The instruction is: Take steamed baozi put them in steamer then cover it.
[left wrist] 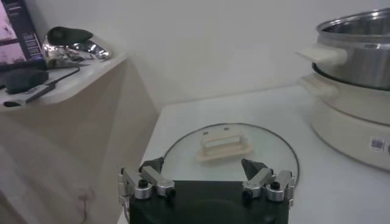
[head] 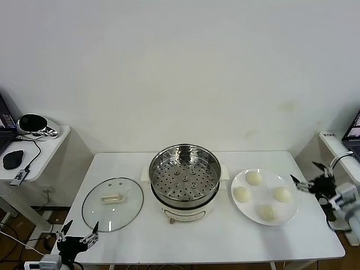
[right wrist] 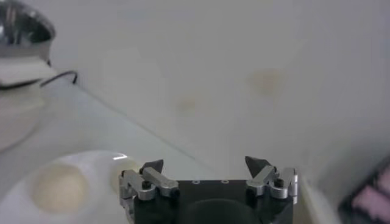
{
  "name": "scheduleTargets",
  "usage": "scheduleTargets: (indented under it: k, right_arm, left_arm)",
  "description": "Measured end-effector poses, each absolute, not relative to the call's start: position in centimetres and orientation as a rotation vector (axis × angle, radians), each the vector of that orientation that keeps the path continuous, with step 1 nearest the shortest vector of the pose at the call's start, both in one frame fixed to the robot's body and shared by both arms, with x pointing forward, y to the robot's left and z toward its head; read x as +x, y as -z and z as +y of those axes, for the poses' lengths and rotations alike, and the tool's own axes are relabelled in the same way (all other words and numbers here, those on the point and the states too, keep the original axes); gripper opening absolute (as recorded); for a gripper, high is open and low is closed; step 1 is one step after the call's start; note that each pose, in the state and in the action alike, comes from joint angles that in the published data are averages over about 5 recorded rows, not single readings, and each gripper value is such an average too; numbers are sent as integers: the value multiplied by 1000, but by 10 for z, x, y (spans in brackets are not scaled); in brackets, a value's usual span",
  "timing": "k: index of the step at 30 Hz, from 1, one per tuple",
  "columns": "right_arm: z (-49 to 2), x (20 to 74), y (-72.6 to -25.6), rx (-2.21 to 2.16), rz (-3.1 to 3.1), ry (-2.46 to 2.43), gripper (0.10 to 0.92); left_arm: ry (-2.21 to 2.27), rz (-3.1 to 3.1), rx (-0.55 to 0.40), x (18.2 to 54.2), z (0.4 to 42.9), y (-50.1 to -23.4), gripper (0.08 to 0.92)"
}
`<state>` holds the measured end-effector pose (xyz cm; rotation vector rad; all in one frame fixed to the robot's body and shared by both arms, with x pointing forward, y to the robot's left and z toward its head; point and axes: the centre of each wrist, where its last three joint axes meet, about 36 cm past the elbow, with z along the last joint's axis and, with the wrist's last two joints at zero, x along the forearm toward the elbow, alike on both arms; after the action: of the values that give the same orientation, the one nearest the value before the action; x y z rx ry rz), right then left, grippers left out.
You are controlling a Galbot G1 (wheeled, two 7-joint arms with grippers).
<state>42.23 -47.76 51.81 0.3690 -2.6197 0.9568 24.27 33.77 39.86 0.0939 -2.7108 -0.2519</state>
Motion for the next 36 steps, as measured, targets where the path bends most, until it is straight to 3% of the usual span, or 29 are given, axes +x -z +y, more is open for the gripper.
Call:
scheduleTargets:
  k: [17, 36]
  right_arm:
    - [-456, 563, -573, 973, -1926, -1452, 823]
    - [-400, 657, -526, 1162, -1432, -1619, 823]
  left_arm:
    - [262, -2692, 115, 237, 335, -394, 823]
    - [263, -2658, 130, 232, 338, -382, 823]
